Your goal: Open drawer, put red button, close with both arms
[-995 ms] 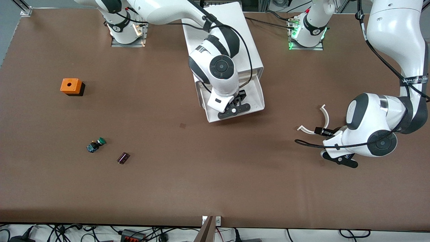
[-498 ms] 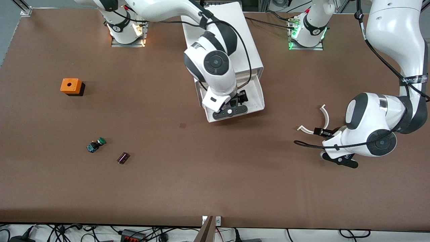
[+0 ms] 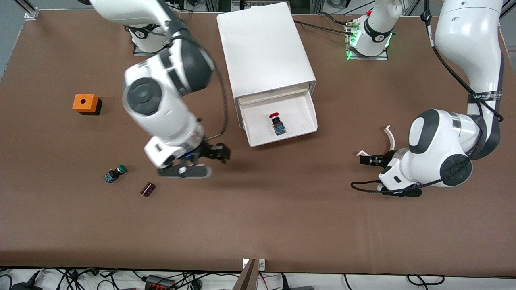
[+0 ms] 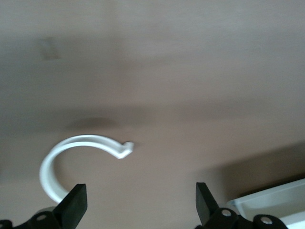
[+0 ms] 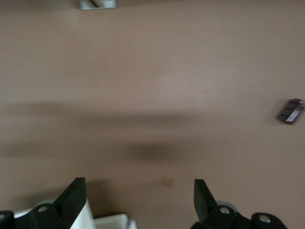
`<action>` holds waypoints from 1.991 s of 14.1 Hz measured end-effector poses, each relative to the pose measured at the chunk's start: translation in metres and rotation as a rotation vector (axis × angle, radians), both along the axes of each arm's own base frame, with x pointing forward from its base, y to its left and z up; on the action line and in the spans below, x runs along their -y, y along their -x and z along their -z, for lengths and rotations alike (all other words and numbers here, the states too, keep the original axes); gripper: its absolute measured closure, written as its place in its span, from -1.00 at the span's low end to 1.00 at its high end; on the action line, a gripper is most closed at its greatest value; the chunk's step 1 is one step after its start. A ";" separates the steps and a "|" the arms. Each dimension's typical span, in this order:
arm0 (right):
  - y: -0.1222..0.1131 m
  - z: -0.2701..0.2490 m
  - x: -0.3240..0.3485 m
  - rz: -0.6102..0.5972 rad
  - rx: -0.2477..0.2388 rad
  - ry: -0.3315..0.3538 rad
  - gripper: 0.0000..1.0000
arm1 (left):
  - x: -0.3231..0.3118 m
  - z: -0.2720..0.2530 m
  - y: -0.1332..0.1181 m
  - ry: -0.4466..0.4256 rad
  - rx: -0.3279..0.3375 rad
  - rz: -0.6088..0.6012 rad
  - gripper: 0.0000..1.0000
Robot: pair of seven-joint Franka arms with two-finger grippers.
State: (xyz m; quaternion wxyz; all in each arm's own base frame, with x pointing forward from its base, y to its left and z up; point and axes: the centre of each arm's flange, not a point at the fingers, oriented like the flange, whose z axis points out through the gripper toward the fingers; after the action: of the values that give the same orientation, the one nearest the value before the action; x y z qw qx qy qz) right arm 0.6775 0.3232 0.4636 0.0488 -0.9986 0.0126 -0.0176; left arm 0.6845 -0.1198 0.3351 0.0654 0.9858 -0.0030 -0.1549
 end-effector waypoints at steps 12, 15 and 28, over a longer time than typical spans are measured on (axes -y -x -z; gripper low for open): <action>-0.035 -0.022 0.249 -0.053 -0.062 0.086 -1.00 | 0.217 0.039 0.063 -0.013 0.117 -0.229 -1.00; -0.028 -0.045 0.268 -0.028 -0.057 0.079 -1.00 | 0.227 0.060 0.075 -0.026 0.109 -0.270 -1.00; 0.044 -0.122 0.354 -0.016 -0.030 0.091 -1.00 | 0.276 0.053 0.150 -0.092 -0.093 -0.211 -1.00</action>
State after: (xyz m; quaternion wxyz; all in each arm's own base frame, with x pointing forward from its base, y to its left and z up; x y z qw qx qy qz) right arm 0.6332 -0.0308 0.5857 0.0032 -1.0000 0.0047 -0.0027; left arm 0.5341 -0.3962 0.2819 0.0359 0.9744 0.1108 -0.1925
